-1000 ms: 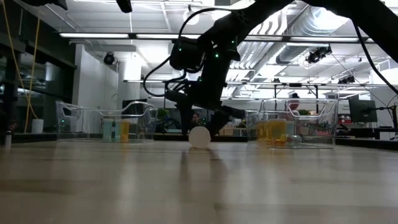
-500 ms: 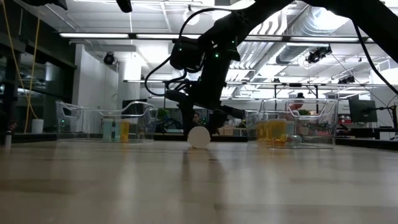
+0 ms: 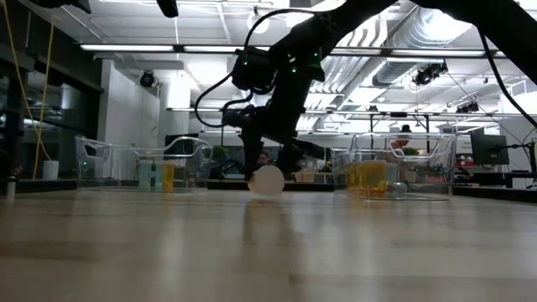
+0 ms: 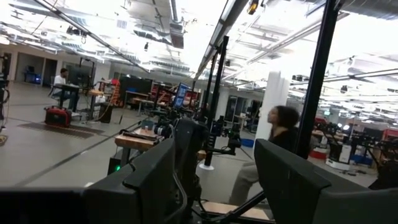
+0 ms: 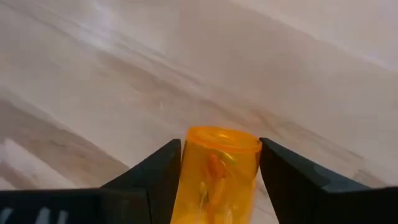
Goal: Pick and place medicine bottles into bin by pill shape (circle, oval)
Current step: Put the orange capsule bottle into the right transparent bin
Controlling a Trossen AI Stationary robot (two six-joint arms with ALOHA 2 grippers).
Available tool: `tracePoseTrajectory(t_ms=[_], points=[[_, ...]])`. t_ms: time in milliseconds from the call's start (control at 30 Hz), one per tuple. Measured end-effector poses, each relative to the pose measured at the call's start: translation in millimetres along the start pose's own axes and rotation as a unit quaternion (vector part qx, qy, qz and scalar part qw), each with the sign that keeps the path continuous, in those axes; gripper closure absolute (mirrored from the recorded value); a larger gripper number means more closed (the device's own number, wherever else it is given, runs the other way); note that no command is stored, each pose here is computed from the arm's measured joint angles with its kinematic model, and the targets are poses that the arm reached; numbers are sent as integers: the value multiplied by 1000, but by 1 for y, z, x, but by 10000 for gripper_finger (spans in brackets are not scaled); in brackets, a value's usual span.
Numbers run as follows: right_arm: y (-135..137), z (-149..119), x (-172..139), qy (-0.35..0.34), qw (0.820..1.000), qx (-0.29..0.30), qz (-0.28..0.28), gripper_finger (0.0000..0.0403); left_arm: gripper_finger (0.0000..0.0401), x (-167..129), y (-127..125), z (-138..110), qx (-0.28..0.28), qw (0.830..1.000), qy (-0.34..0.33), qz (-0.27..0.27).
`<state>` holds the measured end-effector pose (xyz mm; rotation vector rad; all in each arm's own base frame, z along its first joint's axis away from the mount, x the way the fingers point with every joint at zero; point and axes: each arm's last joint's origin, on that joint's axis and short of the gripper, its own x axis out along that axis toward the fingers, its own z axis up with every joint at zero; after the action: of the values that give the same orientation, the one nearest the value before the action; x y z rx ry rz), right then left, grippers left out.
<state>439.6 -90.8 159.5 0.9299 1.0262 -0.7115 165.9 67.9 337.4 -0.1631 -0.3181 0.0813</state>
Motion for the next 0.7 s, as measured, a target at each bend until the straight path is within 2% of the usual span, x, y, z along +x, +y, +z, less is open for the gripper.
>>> tracePoseTrajectory(t_ms=[233, 433, 567, 700], points=[[-7, 17, -27, -1, 999, -5, 35, 206, 190, 0, 0, 0, -1, 1000, 2, -1], [-19, 43, -78, -42, 995, 9, 90, 206, 190, 0, 2, -10, 28, 998, 52, 5], [-26, 64, -116, -102, 983, 42, 150, 206, 190, -2, 6, -23, 82, 989, 114, 36], [-29, 80, -142, -153, 962, 78, 213, 206, 190, 0, 6, -37, 180, 964, 171, 99]])
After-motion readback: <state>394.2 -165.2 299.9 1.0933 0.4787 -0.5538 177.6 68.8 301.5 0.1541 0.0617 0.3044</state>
